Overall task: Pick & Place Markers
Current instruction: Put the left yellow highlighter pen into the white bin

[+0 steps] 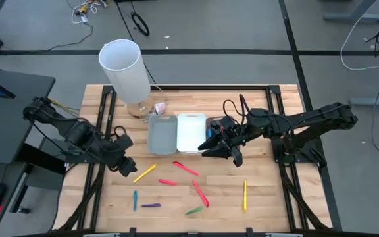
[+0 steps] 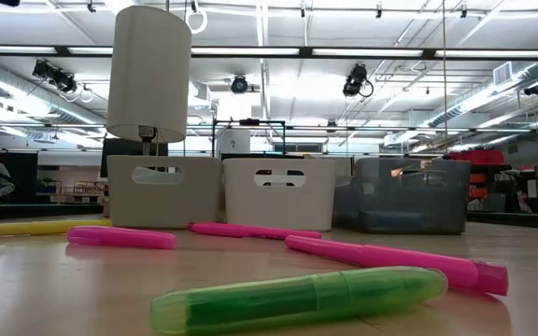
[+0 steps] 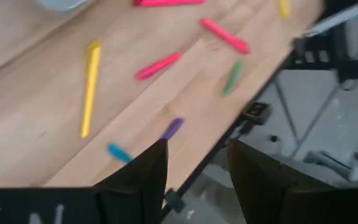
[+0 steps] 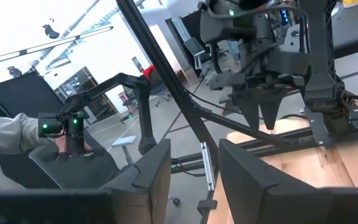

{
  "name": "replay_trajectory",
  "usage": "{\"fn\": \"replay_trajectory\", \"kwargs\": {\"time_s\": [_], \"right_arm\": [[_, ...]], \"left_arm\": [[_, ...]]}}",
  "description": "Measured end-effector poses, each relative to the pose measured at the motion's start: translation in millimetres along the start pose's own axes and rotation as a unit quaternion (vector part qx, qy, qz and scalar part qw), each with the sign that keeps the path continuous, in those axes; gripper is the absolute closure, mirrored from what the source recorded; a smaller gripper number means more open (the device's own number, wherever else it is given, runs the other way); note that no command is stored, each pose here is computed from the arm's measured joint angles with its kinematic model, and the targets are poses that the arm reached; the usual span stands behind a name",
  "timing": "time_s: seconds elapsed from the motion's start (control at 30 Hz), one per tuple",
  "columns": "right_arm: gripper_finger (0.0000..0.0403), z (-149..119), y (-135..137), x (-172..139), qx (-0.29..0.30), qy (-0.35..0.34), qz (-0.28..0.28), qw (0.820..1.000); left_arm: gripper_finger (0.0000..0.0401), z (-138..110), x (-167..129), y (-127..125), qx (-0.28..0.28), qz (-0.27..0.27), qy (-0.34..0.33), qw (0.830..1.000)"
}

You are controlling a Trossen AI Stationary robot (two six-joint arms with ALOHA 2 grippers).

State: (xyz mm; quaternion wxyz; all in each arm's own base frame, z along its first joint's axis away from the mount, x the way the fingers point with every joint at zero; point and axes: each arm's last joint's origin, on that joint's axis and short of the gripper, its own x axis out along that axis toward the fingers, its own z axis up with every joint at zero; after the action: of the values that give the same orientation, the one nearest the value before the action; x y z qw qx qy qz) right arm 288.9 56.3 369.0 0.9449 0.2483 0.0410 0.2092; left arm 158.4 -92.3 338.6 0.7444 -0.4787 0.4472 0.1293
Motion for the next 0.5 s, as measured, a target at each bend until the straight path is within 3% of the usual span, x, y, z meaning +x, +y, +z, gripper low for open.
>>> {"fn": "replay_trajectory", "kwargs": {"time_s": [0.2, 0.5], "right_arm": [[0.0269, 0, 0, 0, 0.001, 0.002, -0.001, 1.0], [0.0269, -1, 0, 0, 0.001, 0.004, -0.002, 1.0]], "left_arm": [[0.0266, -4, 16, 4, 0.007, 0.07, 0.054, 0.996], [0.0268, -7, 32, -1, 0.063, 0.09, 0.089, 0.99]]}}
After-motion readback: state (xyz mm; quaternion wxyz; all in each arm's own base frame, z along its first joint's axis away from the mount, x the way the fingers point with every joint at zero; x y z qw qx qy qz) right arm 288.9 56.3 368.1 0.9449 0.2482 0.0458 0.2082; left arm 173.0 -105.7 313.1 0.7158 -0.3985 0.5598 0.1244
